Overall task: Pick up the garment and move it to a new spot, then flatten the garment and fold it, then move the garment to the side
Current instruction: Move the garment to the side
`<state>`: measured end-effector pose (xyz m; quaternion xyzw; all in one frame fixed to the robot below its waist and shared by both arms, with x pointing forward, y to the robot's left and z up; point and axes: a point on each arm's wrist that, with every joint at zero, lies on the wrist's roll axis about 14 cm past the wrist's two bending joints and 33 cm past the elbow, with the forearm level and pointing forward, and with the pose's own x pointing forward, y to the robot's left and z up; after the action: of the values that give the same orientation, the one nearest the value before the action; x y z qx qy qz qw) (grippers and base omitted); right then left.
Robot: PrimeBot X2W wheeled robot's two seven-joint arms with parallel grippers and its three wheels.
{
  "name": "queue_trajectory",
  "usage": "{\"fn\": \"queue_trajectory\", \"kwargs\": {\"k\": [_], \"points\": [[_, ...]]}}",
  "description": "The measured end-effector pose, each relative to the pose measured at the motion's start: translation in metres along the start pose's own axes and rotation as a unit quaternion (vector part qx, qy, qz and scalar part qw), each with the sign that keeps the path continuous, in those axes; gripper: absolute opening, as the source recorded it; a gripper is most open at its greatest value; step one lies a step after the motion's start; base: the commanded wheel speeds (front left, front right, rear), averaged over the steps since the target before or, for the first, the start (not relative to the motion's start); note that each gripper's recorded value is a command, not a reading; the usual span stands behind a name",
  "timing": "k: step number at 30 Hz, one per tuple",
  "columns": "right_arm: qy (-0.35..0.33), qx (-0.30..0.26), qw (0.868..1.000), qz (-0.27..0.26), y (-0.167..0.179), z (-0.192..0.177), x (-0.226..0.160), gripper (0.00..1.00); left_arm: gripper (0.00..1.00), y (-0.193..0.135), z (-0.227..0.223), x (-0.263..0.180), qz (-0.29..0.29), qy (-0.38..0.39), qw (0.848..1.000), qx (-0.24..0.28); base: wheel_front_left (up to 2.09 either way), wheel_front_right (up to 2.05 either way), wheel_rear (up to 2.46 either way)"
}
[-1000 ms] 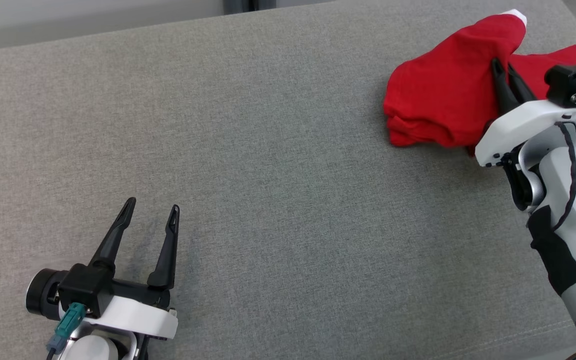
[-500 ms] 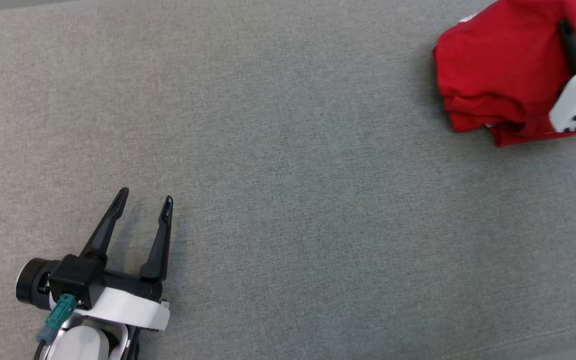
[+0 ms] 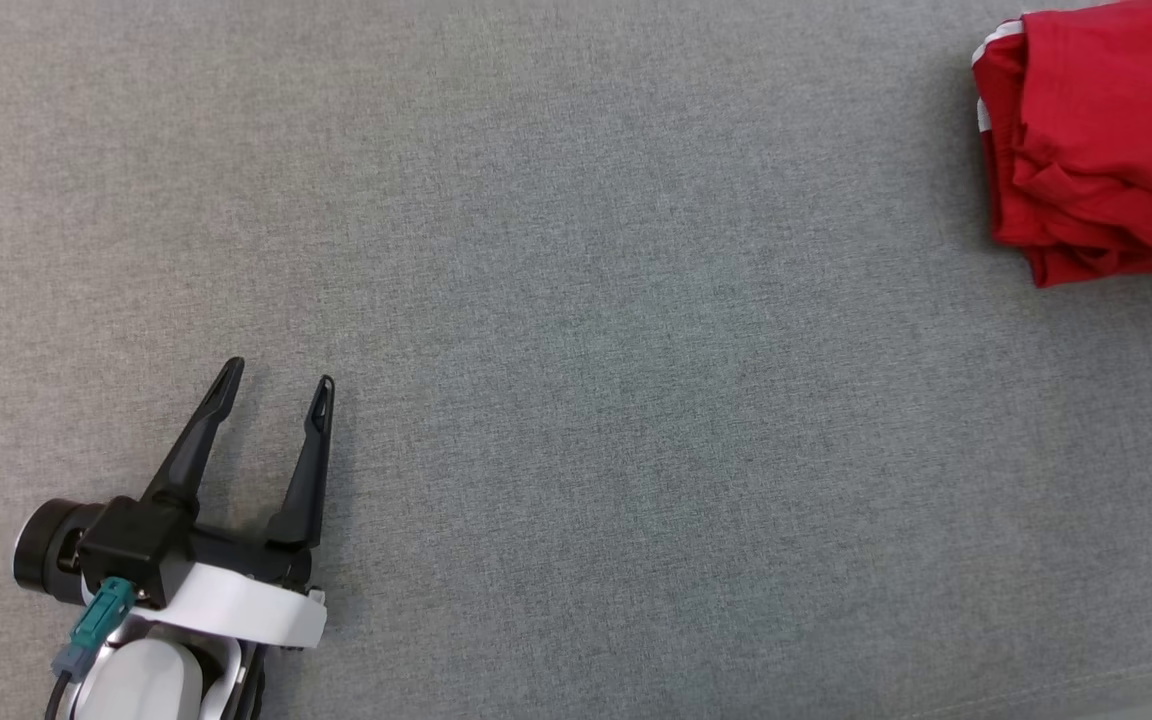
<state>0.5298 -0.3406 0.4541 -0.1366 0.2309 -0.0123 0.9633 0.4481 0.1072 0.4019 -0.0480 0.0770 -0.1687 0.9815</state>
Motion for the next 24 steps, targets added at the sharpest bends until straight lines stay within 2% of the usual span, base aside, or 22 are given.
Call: {"fn": "queue_trajectory", "kwargs": {"k": [8,11,12,13,14,15,19,24], "points": [[0.063,-0.092,0.994,-0.007,0.001,-0.036,0.007,0.00,1.00,0.000,-0.005,0.008,-0.008,0.003,1.000,-0.001,0.00,0.00,0.00],[0.075,-0.106,0.991,-0.006,0.005,-0.045,0.011,0.00,1.00,0.002,-0.003,0.011,-0.009,0.000,1.000,0.001,0.00,0.00,0.00],[0.078,-0.106,0.991,-0.008,0.005,-0.047,0.012,0.15,1.00,0.003,-0.004,0.011,-0.009,0.000,1.000,0.002,0.00,0.00,0.00],[0.080,-0.104,0.991,-0.008,0.007,-0.049,0.013,0.36,1.00,0.003,-0.004,0.010,-0.009,0.001,1.000,0.002,0.00,0.00,0.00],[0.081,-0.101,0.992,-0.009,0.008,-0.049,0.013,0.79,1.00,0.004,-0.004,0.010,-0.008,0.001,1.000,0.003,0.00,0.00,0.00],[0.080,-0.099,0.992,-0.011,0.008,-0.049,0.014,1.00,1.00,0.004,-0.004,0.010,-0.007,0.001,1.000,0.002,0.00,0.00,0.00],[0.064,-0.114,0.991,-0.041,-0.012,-0.036,0.010,1.00,1.00,0.004,0.000,0.009,-0.005,-0.002,1.000,0.002,0.00,0.00,0.00],[-0.008,-0.129,0.988,-0.085,-0.032,0.012,0.003,1.00,1.00,0.000,0.009,0.008,-0.005,-0.014,1.000,-0.001,0.00,0.00,0.00]]}}
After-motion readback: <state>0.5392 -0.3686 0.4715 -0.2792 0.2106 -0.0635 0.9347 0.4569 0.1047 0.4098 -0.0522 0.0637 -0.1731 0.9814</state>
